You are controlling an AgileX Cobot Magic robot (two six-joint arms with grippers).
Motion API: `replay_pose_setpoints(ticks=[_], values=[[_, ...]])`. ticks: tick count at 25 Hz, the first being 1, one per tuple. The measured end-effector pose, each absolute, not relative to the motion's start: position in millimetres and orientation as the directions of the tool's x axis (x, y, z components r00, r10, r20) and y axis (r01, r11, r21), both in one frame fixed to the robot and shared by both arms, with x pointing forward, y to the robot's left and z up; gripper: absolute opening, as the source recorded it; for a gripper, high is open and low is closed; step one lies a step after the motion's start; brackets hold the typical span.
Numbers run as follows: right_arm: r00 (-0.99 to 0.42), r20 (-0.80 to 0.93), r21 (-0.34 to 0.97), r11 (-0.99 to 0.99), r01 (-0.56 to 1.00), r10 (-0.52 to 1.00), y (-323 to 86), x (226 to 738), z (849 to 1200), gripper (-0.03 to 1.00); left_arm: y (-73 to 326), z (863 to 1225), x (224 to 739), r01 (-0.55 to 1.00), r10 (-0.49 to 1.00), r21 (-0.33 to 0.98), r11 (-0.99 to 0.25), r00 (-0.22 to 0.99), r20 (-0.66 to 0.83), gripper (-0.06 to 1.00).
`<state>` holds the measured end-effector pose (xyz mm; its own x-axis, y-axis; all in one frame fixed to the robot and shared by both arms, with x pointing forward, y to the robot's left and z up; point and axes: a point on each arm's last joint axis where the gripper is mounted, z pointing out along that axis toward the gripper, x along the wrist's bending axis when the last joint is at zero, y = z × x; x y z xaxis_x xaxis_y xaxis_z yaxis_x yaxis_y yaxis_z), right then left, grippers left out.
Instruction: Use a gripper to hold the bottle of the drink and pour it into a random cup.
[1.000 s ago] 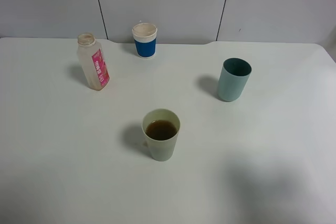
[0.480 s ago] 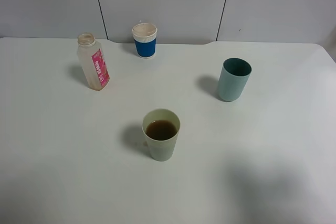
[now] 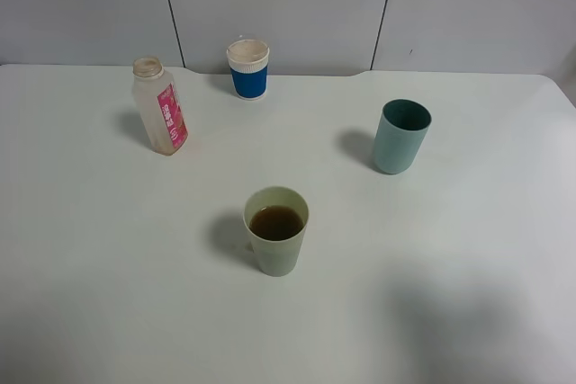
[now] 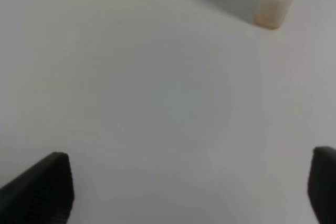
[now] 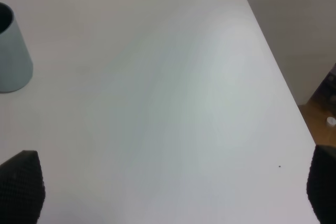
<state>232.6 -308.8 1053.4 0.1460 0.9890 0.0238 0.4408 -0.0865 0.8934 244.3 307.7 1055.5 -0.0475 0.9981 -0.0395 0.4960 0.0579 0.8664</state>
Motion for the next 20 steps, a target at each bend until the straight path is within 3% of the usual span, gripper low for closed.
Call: replay_pose_setpoints(ticks=[20], values=[[0.146,0.024,0.893,-0.087,0.441,0.989,-308.8,232.6,1053.4,1.00,307.7,1055.5,244.3,0.496,0.998,0.866,0.057,-0.048,-0.038,0.85]])
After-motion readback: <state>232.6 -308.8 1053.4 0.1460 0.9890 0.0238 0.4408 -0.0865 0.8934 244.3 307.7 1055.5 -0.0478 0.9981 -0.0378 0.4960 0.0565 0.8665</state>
